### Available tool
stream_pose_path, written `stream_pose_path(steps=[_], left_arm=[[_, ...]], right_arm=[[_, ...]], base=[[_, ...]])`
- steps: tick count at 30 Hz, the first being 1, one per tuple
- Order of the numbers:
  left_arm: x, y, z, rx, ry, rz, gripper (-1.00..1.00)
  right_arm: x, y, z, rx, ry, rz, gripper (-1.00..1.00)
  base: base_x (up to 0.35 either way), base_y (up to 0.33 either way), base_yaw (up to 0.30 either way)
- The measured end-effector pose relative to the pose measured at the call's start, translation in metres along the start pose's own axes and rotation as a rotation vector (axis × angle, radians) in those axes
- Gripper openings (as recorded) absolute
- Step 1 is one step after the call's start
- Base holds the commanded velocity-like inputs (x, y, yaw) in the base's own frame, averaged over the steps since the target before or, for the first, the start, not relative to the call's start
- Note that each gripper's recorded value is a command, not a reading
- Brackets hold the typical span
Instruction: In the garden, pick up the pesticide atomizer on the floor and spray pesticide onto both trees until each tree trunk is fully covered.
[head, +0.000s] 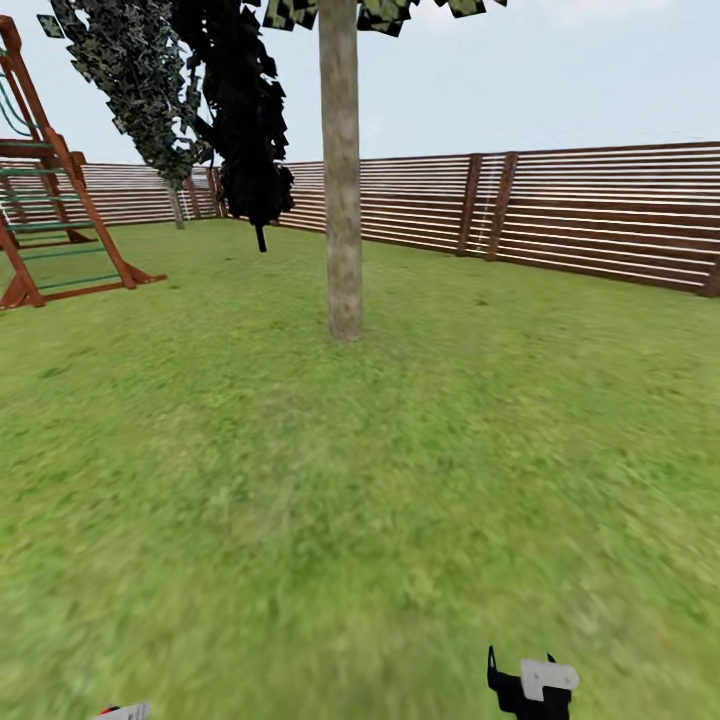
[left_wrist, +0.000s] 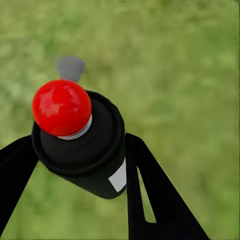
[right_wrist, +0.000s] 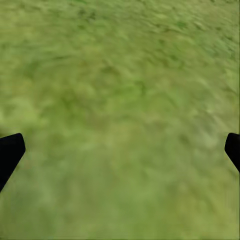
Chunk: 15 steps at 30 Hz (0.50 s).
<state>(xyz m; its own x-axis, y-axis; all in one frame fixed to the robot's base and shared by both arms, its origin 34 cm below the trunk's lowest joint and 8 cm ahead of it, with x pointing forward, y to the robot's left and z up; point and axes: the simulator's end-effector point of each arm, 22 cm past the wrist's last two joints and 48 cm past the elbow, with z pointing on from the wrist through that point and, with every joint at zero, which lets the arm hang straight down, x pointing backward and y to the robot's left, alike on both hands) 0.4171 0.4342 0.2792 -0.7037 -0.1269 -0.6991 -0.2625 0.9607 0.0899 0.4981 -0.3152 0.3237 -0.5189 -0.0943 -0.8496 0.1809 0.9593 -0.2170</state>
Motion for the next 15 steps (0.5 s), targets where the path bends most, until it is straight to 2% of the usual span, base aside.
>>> stream_pose_path(steps=[6, 15], left_arm=[[0.0023, 0.0002, 0.0001, -0.001, 0.006, 0.001, -1.0], [0.0029, 0.0002, 0.0001, 0.0, 0.007, 0.002, -1.0]], right_arm=[[0.0022, -0.0004, 0.0, 0.0, 0.004, -0.002, 1.0], [0.0019, -0.0004, 0.0002, 0.0, 0.003, -0.002, 1.0]], base=[[0.338, 0.0, 0.224], [0.338, 0.0, 0.019]])
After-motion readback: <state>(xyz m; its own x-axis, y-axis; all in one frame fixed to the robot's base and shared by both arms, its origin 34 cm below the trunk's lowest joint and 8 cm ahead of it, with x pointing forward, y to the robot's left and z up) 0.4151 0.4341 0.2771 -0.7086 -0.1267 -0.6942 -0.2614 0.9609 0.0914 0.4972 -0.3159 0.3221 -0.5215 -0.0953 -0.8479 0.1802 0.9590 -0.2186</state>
